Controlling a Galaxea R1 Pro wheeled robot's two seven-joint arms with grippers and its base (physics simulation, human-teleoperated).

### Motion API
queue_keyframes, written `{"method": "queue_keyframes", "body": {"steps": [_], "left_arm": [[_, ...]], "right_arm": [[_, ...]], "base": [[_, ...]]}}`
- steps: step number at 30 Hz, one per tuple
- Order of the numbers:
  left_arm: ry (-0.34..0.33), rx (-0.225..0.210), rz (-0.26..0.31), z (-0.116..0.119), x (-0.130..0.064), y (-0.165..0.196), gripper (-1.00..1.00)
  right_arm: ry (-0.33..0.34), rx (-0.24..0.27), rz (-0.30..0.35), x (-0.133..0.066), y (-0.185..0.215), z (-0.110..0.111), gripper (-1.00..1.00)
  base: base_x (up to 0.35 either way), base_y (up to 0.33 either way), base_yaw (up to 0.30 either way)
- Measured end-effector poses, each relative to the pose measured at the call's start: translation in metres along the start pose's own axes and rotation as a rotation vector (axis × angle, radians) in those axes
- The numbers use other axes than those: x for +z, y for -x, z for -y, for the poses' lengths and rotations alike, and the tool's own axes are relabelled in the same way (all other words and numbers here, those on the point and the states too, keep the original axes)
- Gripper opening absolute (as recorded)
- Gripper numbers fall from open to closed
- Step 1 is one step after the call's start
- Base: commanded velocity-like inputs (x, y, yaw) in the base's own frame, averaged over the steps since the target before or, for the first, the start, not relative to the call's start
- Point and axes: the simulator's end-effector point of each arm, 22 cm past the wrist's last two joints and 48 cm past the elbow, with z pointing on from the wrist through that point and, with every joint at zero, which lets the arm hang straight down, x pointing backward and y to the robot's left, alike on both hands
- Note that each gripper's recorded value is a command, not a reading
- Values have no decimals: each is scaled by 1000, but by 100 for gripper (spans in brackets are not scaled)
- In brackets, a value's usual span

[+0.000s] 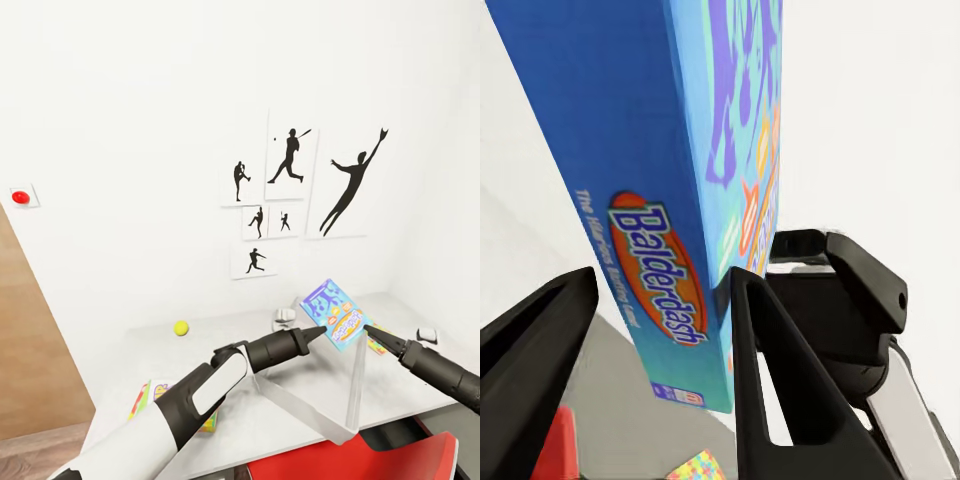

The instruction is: Put all the toys in the child's room - the three board games (two on the bed and one on the table), the two jigsaw puzzles on the table, and the tennis ball on the table - inside the toy box on the table in the child's room.

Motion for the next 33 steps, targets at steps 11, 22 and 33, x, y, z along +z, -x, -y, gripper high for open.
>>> {"method": "queue_keyframes", "body": {"steps": [11,22,33], "left_arm": [[11,79,46,-2,-1,6,-100],[12,65,61,-4,-3,4,-100],[-12,8,89,0,-5,8,-100]], "right_arm": [[30,37,19,10,-8,-6,100],[32,38,22,10,-8,-7,100],[40,38,25,11,-7,-9,100]], "base": [[0,0,0],[0,0,0],[0,0,0]]}}
